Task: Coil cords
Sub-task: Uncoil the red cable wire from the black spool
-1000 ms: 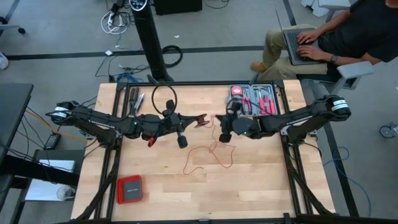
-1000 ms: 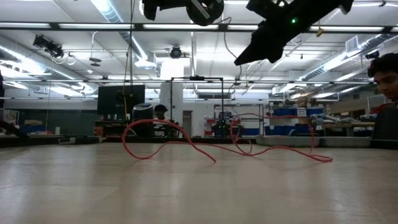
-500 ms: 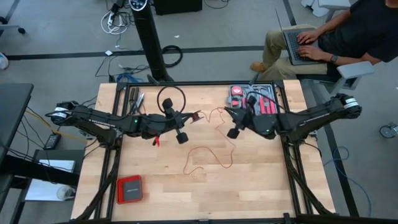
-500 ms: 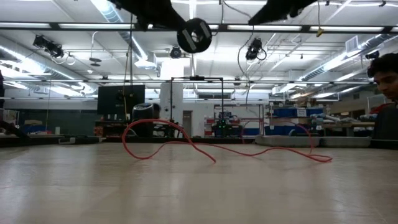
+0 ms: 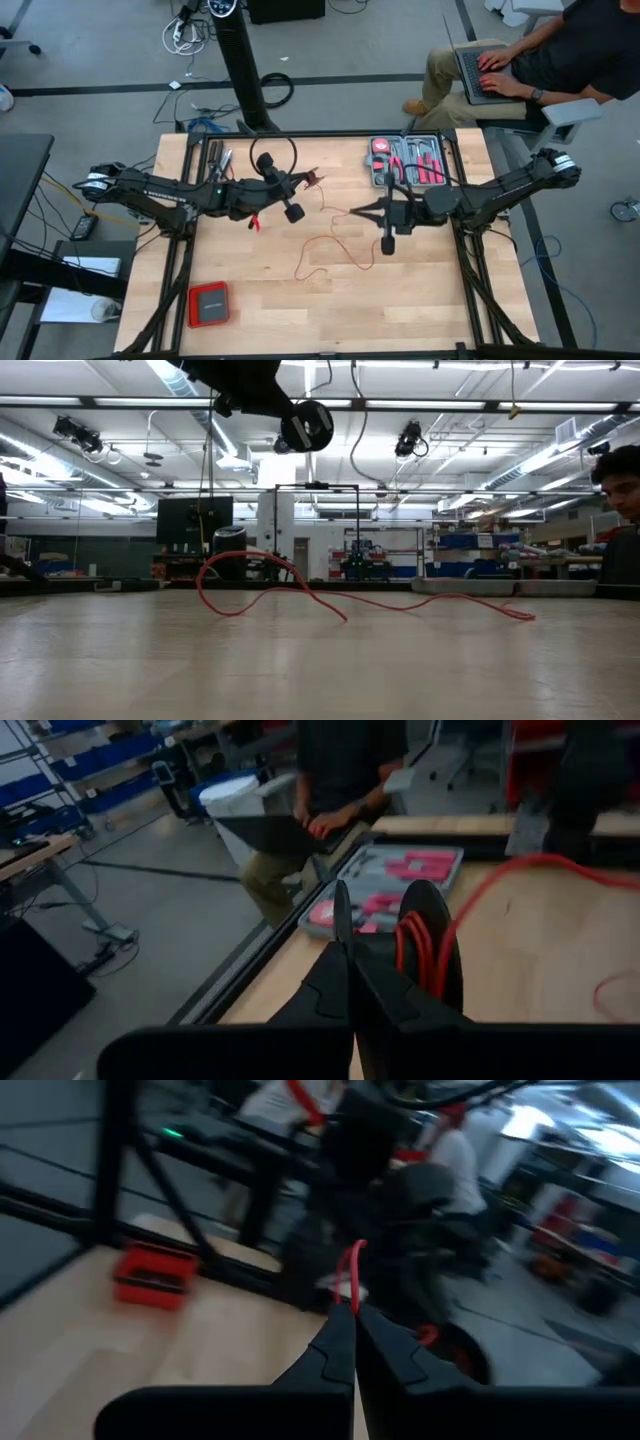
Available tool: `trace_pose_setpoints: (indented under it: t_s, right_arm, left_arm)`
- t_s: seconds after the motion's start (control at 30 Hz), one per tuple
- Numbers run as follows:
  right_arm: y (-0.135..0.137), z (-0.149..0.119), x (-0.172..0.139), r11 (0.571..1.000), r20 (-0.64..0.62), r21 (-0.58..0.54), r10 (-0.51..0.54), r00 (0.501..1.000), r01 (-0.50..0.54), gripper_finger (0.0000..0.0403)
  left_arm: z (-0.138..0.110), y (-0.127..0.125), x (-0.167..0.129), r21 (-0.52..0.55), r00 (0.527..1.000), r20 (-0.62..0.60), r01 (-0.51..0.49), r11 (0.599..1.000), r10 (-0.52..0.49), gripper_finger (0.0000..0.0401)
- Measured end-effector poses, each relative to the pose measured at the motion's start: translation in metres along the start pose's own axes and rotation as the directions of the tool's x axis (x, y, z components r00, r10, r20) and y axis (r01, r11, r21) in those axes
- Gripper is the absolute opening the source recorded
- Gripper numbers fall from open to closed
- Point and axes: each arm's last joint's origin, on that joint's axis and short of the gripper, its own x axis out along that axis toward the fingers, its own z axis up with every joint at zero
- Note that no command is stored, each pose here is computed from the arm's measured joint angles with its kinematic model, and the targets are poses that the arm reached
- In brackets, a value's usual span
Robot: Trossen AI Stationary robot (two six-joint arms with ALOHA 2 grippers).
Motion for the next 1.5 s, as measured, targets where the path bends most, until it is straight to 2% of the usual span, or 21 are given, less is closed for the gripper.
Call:
trace_pose_setpoints:
  t_s: [0.23,0.43,0.57,0.7,0.8,0.97,1.13,1.37,1.5]
  right_arm:
    - [0.011,-0.021,0.024,0.981,-0.037,-0.017,0.191,0.981,-0.191,0.0000]
    - [0.016,-0.057,0.053,0.973,-0.171,0.003,0.229,0.958,-0.232,0.0000]
    - [0.011,-0.088,0.067,0.981,-0.319,0.052,0.195,0.928,-0.189,0.0000]
    - [-0.001,-0.113,0.069,0.997,-0.505,0.071,0.059,0.861,-0.027,0.0000]
    - [-0.012,-0.122,0.063,0.993,-0.599,0.063,-0.046,0.799,0.104,0.0000]
    - [-0.029,-0.114,0.047,0.948,-0.648,0.016,-0.232,0.725,0.318,0.0000]
    - [-0.041,-0.092,0.025,0.883,-0.609,-0.023,-0.385,0.693,0.470,0.0000]
    - [-0.044,-0.057,-0.005,0.855,-0.504,-0.007,-0.451,0.737,0.519,0.0000]
    - [-0.040,-0.036,-0.021,0.878,-0.418,0.018,-0.428,0.801,0.479,0.0000]
  left_arm:
    - [0.010,-0.003,-0.003,-0.066,0.996,0.089,0.021,0.998,-0.015,0.0002]
    - [0.017,-0.005,-0.004,-0.107,0.984,0.159,0.103,0.989,-0.085,0.0003]
    - [0.020,-0.006,-0.005,-0.110,0.968,0.196,0.183,0.977,-0.159,0.0004]
    - [0.021,-0.008,-0.006,-0.095,0.955,0.208,0.233,0.968,-0.210,0.0004]
    - [0.018,-0.009,-0.005,-0.077,0.958,0.182,0.237,0.969,-0.220,0.0005]
    - [0.010,-0.009,-0.004,-0.008,0.969,0.104,0.224,0.975,-0.222,0.0005]
    - [0.001,-0.008,-0.003,0.081,0.987,0.013,0.161,0.984,-0.162,0.0005]
    - [-0.008,-0.002,-0.001,0.138,0.997,-0.067,0.039,0.990,-0.030,0.0005]
    - [-0.012,0.000,-0.002,0.177,0.993,-0.103,-0.032,0.984,0.051,0.0005]
